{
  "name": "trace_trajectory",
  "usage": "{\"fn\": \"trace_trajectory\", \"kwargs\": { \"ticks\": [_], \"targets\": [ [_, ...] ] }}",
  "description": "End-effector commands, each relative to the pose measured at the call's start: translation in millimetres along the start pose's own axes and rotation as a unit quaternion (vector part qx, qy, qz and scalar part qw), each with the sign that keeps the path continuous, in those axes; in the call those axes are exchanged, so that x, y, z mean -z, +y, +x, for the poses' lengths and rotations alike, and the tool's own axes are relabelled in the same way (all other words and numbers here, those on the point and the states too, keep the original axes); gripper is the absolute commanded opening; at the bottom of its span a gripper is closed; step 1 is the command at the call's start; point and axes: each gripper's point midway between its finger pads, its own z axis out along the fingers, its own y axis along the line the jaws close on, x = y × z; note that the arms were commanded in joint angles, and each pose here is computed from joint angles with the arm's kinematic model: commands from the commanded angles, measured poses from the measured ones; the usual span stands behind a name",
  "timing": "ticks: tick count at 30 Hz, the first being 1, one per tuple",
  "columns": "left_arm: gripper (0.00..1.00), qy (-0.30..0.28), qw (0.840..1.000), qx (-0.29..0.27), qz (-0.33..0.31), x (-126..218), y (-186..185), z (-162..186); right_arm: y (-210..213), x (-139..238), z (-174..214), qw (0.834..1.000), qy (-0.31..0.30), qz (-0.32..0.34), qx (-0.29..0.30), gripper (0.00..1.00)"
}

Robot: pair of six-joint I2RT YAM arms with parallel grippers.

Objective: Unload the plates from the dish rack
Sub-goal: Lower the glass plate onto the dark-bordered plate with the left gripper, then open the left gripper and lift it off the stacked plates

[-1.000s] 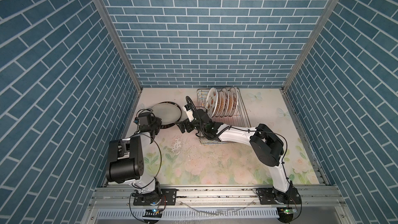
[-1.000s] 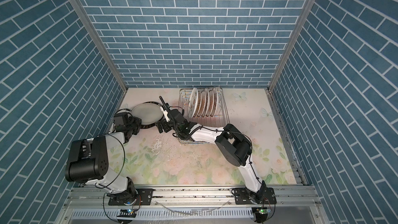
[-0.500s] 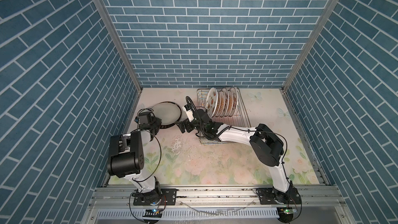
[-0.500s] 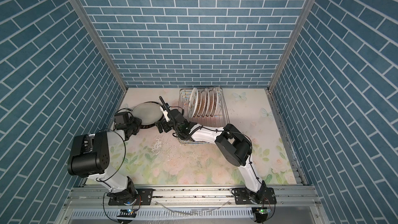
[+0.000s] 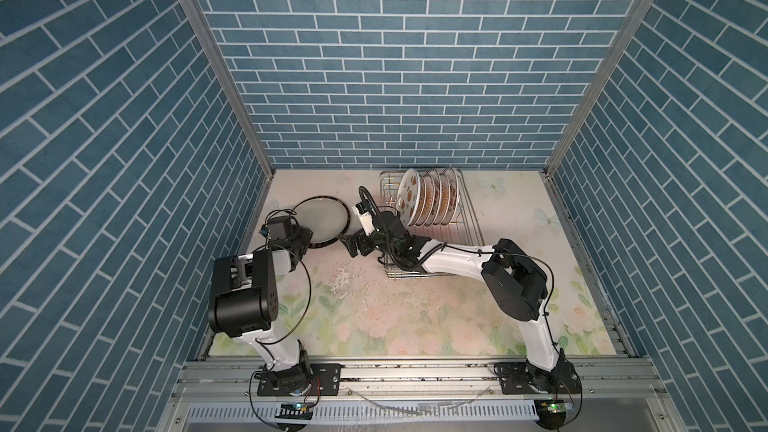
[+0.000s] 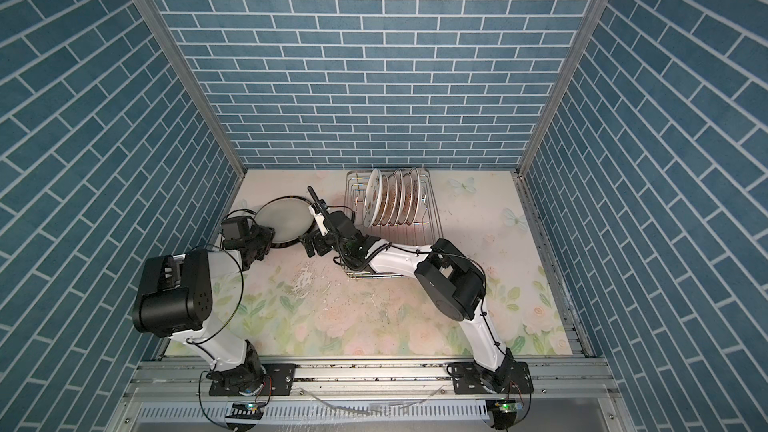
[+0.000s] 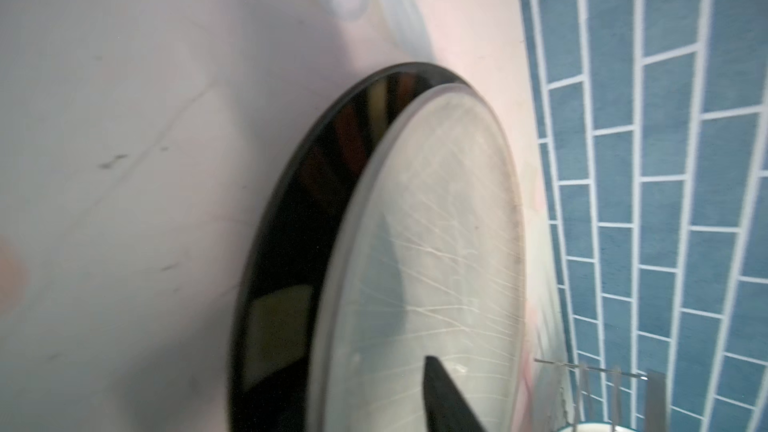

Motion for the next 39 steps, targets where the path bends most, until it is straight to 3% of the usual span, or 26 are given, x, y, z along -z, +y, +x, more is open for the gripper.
{"fn": "trace_trajectory", "kwargs": {
  "ticks": [1, 20, 39],
  "targets": [
    [0.49, -0.012, 1.000, -0.013, -0.016, 0, 5, -7, 6, 5, -4, 1.000, -0.010, -0.008, 0.016, 0.99],
    [0.47, -0.041, 0.995, -0.038, -0.080, 9, 19, -20, 7, 4, -5, 1.000, -0.007, -0.008, 0.022, 0.99],
    [0.49, -0.069, 0.991, -0.043, -0.102, 24, 26, -28, 7, 6, -4, 1.000, -0.006, -0.009, 0.026, 0.99]
  ]
}}
